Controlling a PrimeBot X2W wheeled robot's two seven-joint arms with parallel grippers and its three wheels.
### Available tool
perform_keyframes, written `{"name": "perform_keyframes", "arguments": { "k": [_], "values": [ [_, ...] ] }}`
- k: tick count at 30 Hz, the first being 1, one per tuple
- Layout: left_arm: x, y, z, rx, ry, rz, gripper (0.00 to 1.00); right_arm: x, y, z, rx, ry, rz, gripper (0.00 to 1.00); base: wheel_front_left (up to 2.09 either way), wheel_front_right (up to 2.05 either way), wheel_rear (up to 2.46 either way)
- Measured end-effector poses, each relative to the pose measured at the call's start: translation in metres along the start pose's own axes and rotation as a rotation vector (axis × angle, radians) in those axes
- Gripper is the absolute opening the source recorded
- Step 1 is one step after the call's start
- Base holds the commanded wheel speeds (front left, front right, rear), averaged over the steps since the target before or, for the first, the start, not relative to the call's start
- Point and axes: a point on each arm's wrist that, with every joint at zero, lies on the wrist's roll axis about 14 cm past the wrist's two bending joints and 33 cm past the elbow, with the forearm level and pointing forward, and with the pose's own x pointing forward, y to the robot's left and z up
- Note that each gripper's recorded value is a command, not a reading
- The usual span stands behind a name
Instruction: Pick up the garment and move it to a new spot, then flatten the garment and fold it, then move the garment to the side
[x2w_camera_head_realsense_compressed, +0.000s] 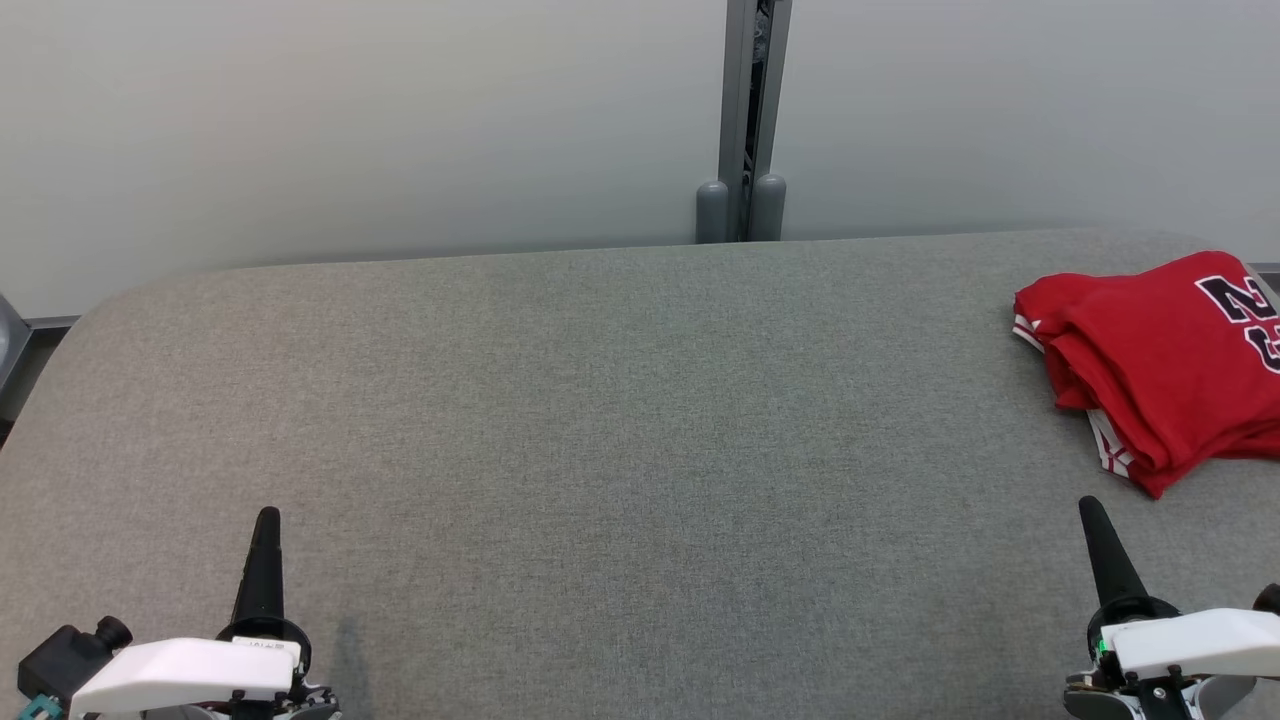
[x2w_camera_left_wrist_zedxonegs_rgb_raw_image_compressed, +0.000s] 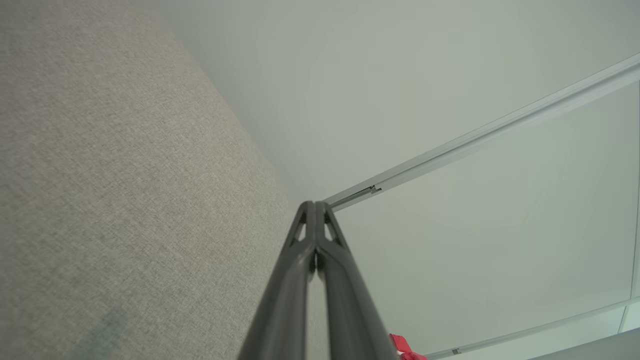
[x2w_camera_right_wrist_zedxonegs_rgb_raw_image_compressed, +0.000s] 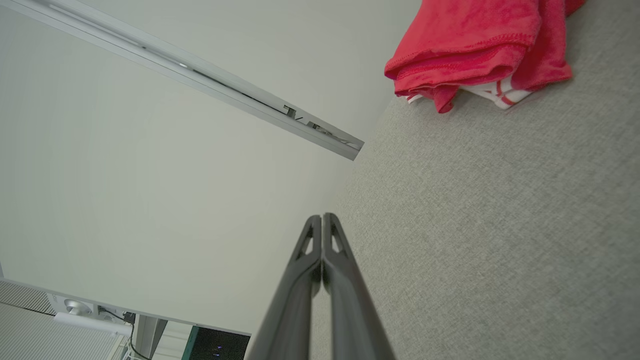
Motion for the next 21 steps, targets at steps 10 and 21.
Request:
{"name": "perform_keyframes", "arguments": {
  "k": [10,21],
  "values": [
    [0.0028,-0.004,0.0,-0.096,0.01,-0.015,0.0,0.0028,0.0034,0.0022,0.089,0.001,0.009,0.0,0.0,0.0,0.0],
    [0.0066,-0.0101,0.0012,-0.199,0.02,-0.037,0.0,0.0056,0.007,0.0062,0.189,-0.003,0.022,0.0,0.0,0.0,0.0]
  ]
}}
